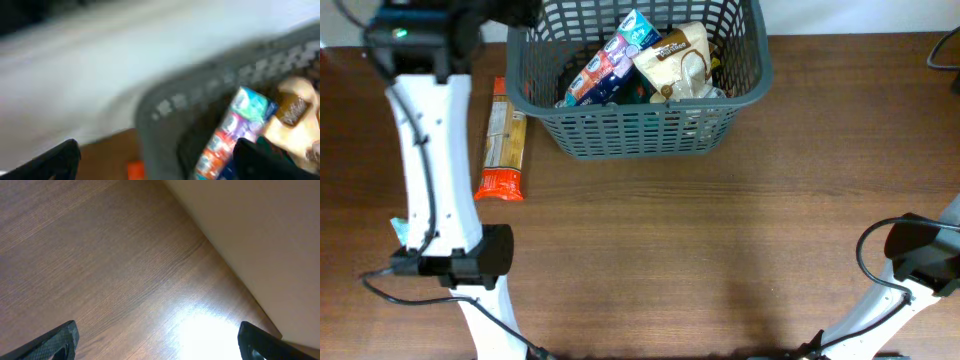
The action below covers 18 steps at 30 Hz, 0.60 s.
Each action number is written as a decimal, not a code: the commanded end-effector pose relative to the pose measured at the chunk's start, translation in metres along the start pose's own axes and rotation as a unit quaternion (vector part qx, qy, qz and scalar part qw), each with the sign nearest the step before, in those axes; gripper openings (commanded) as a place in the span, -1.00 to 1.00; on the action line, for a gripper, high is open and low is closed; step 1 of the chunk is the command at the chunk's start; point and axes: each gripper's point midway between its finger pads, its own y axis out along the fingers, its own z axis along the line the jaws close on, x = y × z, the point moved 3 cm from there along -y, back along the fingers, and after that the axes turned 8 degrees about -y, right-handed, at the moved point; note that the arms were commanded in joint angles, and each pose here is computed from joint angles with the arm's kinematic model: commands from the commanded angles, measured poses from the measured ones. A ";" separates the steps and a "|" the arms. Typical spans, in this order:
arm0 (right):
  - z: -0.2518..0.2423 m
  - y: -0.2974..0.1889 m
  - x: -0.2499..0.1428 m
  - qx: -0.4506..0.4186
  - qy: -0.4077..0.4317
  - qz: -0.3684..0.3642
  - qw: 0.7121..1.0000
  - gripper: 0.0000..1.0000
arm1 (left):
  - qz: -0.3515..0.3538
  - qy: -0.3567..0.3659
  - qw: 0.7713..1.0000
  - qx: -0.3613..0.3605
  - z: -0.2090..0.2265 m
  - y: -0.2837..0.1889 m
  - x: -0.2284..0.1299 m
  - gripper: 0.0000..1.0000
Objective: Pack container
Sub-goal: 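Withdraw the left gripper from the basket toward the spaghetti pack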
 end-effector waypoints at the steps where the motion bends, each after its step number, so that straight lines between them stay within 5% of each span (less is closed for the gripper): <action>1: -0.001 0.003 -0.001 -0.007 0.004 0.004 1.000 0.98 | -0.038 -0.018 0.999 0.028 0.015 -0.034 0.019 0.85; 10: -0.001 0.003 -0.001 -0.007 0.004 0.004 1.000 0.99 | 0.052 -0.106 0.982 0.150 0.072 -0.066 -0.026 0.86; 18: -0.001 0.003 -0.001 -0.007 0.004 0.004 1.000 0.98 | 0.177 -0.254 0.925 0.220 0.125 -0.089 -0.102 0.85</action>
